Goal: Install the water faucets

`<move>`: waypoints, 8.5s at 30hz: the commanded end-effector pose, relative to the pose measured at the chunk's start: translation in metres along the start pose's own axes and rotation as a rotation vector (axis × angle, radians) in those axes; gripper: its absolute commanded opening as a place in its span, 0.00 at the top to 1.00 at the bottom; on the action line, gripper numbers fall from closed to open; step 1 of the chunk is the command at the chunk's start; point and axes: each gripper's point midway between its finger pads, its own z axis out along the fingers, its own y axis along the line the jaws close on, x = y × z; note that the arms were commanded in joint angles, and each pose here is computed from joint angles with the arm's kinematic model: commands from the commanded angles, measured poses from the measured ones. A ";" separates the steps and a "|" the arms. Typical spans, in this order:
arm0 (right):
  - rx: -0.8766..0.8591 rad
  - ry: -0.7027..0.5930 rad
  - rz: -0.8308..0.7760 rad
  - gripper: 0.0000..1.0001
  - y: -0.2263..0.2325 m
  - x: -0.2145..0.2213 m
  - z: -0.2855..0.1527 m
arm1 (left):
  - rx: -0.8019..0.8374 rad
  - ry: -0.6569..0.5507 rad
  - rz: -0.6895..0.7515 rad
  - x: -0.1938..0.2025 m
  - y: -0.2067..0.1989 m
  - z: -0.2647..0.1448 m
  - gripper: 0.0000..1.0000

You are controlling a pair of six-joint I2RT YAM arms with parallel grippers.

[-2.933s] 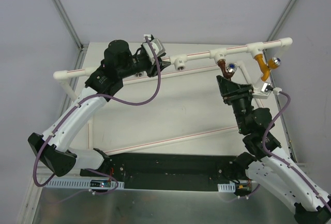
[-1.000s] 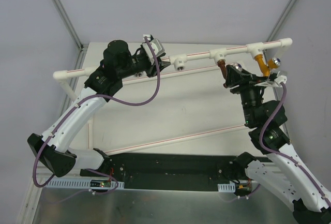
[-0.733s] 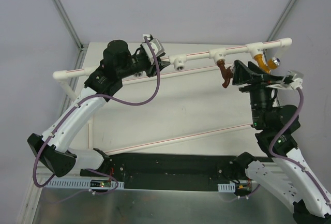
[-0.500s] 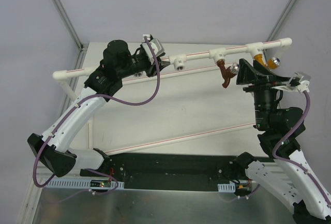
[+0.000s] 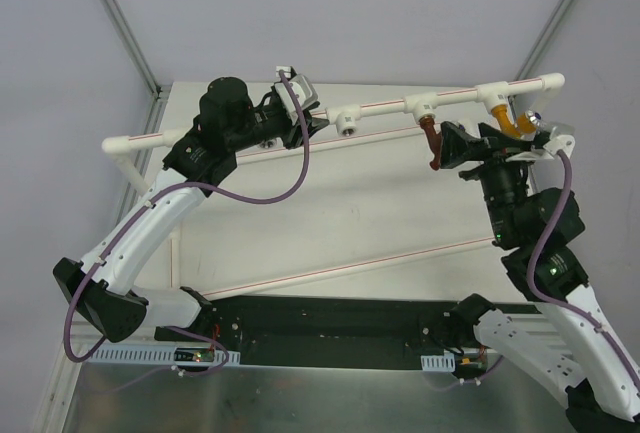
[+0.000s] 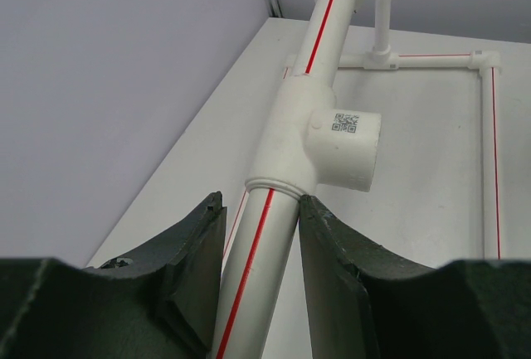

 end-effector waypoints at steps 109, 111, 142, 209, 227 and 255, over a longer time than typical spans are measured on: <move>-0.608 -0.080 -1.556 0.25 0.021 0.053 -0.017 | 0.135 0.607 -0.375 0.165 -0.067 -0.032 0.96; -0.594 -0.056 -1.566 0.35 0.018 0.056 -0.013 | 0.138 0.610 -0.378 0.166 -0.068 -0.031 0.96; -0.371 0.263 -0.460 1.00 0.002 0.152 -0.037 | 0.136 0.616 -0.378 0.168 -0.068 -0.031 0.95; 0.164 0.247 1.026 0.16 -0.025 0.101 -0.101 | 0.111 0.635 -0.369 0.173 -0.064 -0.031 0.96; -0.361 0.076 -0.582 0.14 -0.004 0.053 -0.072 | 0.126 0.636 -0.372 0.173 -0.068 -0.029 0.96; -0.432 -0.017 -0.972 0.28 0.031 0.051 0.010 | 0.121 0.637 -0.366 0.173 -0.067 -0.030 0.96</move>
